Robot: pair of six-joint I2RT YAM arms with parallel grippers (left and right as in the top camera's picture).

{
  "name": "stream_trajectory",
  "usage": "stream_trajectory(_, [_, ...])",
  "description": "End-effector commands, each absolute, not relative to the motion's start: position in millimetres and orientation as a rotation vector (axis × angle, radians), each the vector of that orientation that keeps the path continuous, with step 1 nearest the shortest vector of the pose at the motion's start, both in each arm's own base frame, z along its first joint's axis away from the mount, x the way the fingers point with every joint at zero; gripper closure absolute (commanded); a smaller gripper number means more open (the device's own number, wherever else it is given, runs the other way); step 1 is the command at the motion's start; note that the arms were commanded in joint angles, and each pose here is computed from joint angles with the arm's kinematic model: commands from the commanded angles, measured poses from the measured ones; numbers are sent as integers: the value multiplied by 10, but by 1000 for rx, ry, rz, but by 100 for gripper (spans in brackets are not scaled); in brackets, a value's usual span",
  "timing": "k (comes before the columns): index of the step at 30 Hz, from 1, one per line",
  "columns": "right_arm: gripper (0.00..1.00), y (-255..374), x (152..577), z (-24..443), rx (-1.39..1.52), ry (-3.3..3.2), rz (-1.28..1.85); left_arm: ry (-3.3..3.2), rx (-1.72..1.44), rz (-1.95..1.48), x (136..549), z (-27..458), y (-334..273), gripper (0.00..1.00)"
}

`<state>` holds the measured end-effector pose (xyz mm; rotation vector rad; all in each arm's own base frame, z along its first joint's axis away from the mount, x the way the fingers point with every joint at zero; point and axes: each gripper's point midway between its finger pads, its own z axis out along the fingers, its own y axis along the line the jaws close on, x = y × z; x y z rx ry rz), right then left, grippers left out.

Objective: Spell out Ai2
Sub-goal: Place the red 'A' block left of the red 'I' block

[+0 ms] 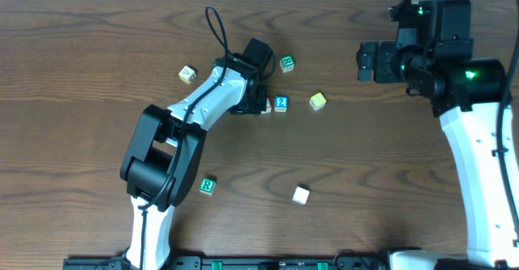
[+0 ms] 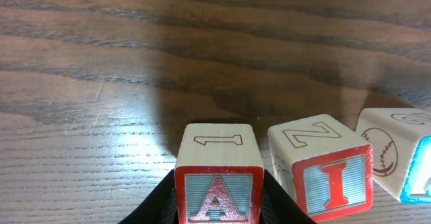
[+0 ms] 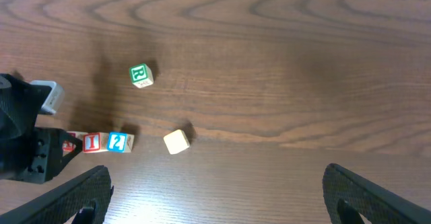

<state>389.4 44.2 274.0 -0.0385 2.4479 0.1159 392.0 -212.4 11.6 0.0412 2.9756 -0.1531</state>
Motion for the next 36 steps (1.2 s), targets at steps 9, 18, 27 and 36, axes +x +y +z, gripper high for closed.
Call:
stream_trajectory(9, [1,416,3889,2709,-13,2459,123,2976,21,-151,3961,88,-2125,55])
stream_trajectory(18, [1,417,3889,2709,-13,2459,124,3017,21,-124,3865,76,-2077,50])
stream_trajectory(27, [1,463,3883,2710,-17,2460,157,3086,28,-137,3670,195,-2047,49])
stream_trajectory(36, [81,677,3800,2517,-71,2527,289,2889,18,-195,3874,979,-2059,83])
